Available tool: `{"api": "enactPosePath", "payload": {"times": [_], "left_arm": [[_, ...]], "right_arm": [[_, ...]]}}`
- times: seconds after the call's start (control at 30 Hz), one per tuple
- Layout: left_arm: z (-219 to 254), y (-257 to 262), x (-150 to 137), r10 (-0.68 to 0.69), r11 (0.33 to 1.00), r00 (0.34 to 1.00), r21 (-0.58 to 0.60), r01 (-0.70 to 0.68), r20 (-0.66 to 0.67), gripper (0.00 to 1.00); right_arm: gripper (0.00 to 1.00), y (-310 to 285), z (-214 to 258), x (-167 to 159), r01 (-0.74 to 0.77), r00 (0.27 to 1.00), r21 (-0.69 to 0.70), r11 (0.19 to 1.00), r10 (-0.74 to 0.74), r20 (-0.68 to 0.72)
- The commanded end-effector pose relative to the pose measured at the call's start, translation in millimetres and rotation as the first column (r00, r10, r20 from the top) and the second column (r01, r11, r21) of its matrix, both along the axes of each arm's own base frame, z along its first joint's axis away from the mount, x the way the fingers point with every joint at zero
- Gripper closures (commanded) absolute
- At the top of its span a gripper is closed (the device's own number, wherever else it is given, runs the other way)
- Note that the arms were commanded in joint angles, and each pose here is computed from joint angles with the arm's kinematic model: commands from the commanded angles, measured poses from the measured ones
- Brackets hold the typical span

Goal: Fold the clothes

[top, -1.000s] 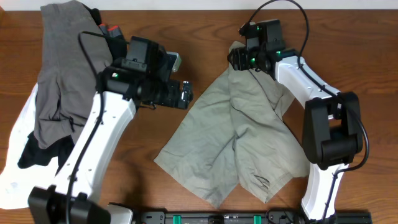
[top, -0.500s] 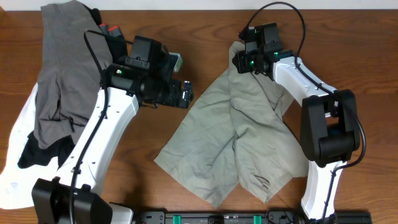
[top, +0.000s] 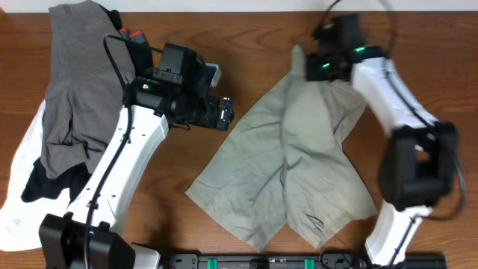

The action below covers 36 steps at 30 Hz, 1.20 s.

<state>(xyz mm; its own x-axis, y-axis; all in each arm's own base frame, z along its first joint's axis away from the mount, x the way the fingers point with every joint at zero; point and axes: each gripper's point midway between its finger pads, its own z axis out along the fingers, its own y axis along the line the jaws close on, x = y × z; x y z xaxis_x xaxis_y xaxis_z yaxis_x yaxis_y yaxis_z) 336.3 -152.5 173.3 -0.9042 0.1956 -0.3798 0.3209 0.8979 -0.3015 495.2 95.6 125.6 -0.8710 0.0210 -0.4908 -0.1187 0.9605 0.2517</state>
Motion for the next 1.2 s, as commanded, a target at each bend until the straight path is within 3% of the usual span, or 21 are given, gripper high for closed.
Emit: {"api": "enactPosePath", "payload": {"times": [0.0, 0.1, 0.27, 0.33, 0.4, 0.43, 0.47, 0.53, 0.6, 0.67, 0.73, 0.83, 0.9, 1.0, 1.07, 1.17], "left_arm": [[0, 1, 2, 0.012, 1.0, 1.0, 0.005, -0.012, 0.008, 0.02], [2, -1, 7, 0.012, 1.0, 0.999, -0.001, -0.012, 0.03, 0.02], [7, -3, 17, 0.012, 1.0, 0.997, -0.015, -0.011, 0.073, 0.02], [8, -4, 20, 0.013, 1.0, 0.996, -0.018, -0.011, 0.086, 0.02], [8, -5, 23, 0.013, 1.0, 0.995, -0.022, -0.011, 0.097, 0.02], [7, -6, 24, 0.013, 1.0, 0.995, -0.022, -0.011, 0.098, 0.02], [6, -6, 25, 0.013, 1.0, 0.995, -0.023, -0.011, 0.099, 0.02], [2, -7, 28, 0.012, 1.0, 0.996, -0.02, -0.011, 0.09, 0.02], [-5, -7, 30, 0.012, 1.0, 0.997, -0.016, -0.011, 0.077, 0.02], [-15, -8, 32, 0.012, 1.0, 0.998, -0.01, -0.011, 0.054, 0.02], [-26, -10, 32, 0.008, 1.0, 1.0, -0.009, -0.008, 0.022, 0.02], [-43, -21, 28, -0.022, 0.998, 0.998, -0.057, 0.019, -0.053, 0.01], [-53, -28, 21, -0.045, 0.995, 0.993, -0.096, 0.034, -0.111, 0.18], [-65, -34, 5, -0.069, 0.99, 0.974, -0.135, 0.04, -0.215, 0.64], [-70, -32, -8, -0.07, 0.991, 0.957, -0.13, 0.034, -0.281, 0.94], [-72, -27, -28, -0.063, 0.994, 0.929, -0.106, 0.025, -0.366, 0.94]], "right_arm": [[0.99, -87, 83, -6, 0.243, 0.964, -0.027, 0.97, -0.238, 0.12], [0.99, -134, 85, -35, 0.384, 0.923, -0.028, 0.923, -0.383, 0.037], [0.97, -196, 49, -89, 0.598, 0.773, -0.134, 0.79, -0.613, -0.164], [0.87, -209, 33, -103, 0.628, 0.73, -0.159, 0.762, -0.647, -0.217], [0.67, -218, 18, -114, 0.644, 0.7, -0.177, 0.745, -0.666, -0.258], [0.51, -223, 10, -120, 0.65, 0.684, -0.186, 0.736, -0.675, -0.277], [0.45, -227, 4, -125, 0.657, 0.671, -0.196, 0.728, -0.683, -0.288], [0.43, -238, -2, -135, 0.674, 0.642, -0.216, 0.707, -0.705, -0.301], [0.48, -244, -3, -139, 0.686, 0.628, -0.213, 0.696, -0.714, -0.309], [0.49, -244, 3, -135, 0.694, 0.639, -0.162, 0.702, -0.703, -0.311], [0.49, -229, 16, -117, 0.632, 0.735, -0.036, 0.774, -0.614, -0.288], [0.46, -186, 44, -82, 0.412, 0.907, 0.166, 0.896, -0.385, -0.169], [0.46, -165, 51, -67, 0.31, 0.95, 0.181, 0.933, -0.295, -0.102], [0.47, -137, 51, -52, 0.221, 0.975, 0.087, 0.971, -0.219, -0.036], [0.65, -117, 48, -41, 0.177, 0.984, -0.002, 0.984, -0.177, 0.0], [0.9, -88, 41, -27, 0.125, 0.992, -0.062, 0.99, -0.123, 0.034]]}}
